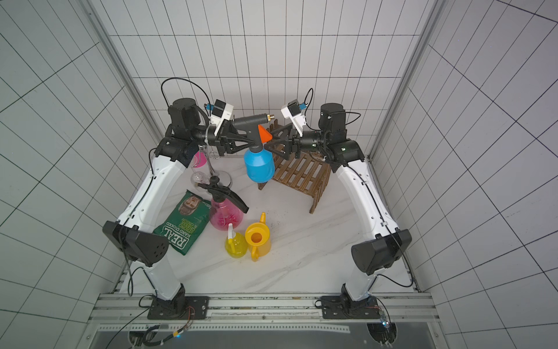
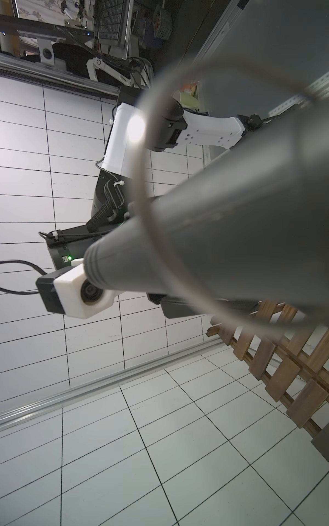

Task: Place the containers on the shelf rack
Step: 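Place the container on the shelf.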

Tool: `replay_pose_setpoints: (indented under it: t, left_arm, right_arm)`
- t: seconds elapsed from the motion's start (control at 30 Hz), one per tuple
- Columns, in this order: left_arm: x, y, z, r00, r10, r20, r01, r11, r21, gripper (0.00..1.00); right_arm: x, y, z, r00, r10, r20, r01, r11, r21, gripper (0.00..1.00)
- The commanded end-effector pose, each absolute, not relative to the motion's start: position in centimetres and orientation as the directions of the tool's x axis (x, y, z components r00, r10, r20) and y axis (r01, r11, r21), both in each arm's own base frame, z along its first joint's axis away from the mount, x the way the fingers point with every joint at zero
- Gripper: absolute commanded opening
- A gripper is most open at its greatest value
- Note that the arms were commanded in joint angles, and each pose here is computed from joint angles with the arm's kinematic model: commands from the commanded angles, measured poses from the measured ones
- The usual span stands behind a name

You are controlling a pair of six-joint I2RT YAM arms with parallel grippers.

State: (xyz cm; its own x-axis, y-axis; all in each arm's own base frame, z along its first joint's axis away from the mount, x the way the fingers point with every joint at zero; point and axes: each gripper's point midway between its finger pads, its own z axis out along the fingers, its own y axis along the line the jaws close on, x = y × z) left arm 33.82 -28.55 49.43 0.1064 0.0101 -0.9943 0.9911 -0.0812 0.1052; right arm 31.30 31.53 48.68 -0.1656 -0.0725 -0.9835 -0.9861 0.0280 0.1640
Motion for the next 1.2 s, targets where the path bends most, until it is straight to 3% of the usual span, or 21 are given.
replay_pose_setpoints:
  t: [0.0, 0.4, 0.53, 0.6, 0.63, 0.8, 0.83, 1.07, 1.17]
  left_arm:
    - [33.5, -28.9, 49.6, 0.128, 0.003, -0.992, 0.987, -0.093, 0.127, 0.00]
    - [33.1, -29.4, 49.5, 0.121, 0.003, -0.993, 0.987, -0.110, 0.120, 0.00]
    - [33.2, -29.5, 49.4, 0.121, 0.004, -0.993, 0.987, -0.106, 0.119, 0.03]
    - [33.3, -29.5, 49.4, 0.120, 0.006, -0.993, 0.988, -0.098, 0.119, 0.11]
    - [33.3, -29.5, 49.3, 0.120, 0.007, -0.993, 0.988, -0.097, 0.119, 0.21]
    - [33.9, -29.2, 49.5, 0.128, 0.019, -0.992, 0.992, -0.024, 0.127, 0.90]
    - [34.2, -29.0, 49.7, 0.139, 0.021, -0.990, 0.990, 0.010, 0.140, 0.97]
    - [38.9, -23.2, 53.2, 0.200, -0.073, -0.977, 0.892, 0.426, 0.150, 0.98]
    - [39.5, -20.7, 54.7, 0.236, -0.120, -0.964, 0.821, 0.555, 0.132, 0.98]
  right_arm:
    - [30.2, 31.7, 49.6, -0.149, -0.069, -0.986, -0.989, -0.016, 0.150, 0.62]
    - [28.7, 32.0, 50.2, -0.115, -0.064, -0.991, -0.990, -0.080, 0.120, 0.26]
    - [28.4, 31.9, 50.3, -0.101, -0.061, -0.993, -0.991, -0.083, 0.106, 0.05]
    - [28.4, 31.8, 50.5, -0.091, -0.059, -0.994, -0.993, -0.074, 0.095, 0.00]
    - [28.5, 31.8, 50.4, -0.087, -0.059, -0.994, -0.994, -0.068, 0.091, 0.00]
    - [29.3, 31.1, 50.5, -0.074, -0.035, -0.997, -0.997, -0.031, 0.075, 0.00]
    - [29.6, 30.7, 51.0, -0.061, -0.015, -0.998, -0.998, -0.018, 0.061, 0.00]
    - [34.9, 26.8, 51.5, -0.040, 0.153, -0.987, -0.983, 0.169, 0.066, 0.00]
    - [38.0, 25.4, 51.8, -0.018, 0.210, -0.978, -0.958, 0.276, 0.077, 0.00]
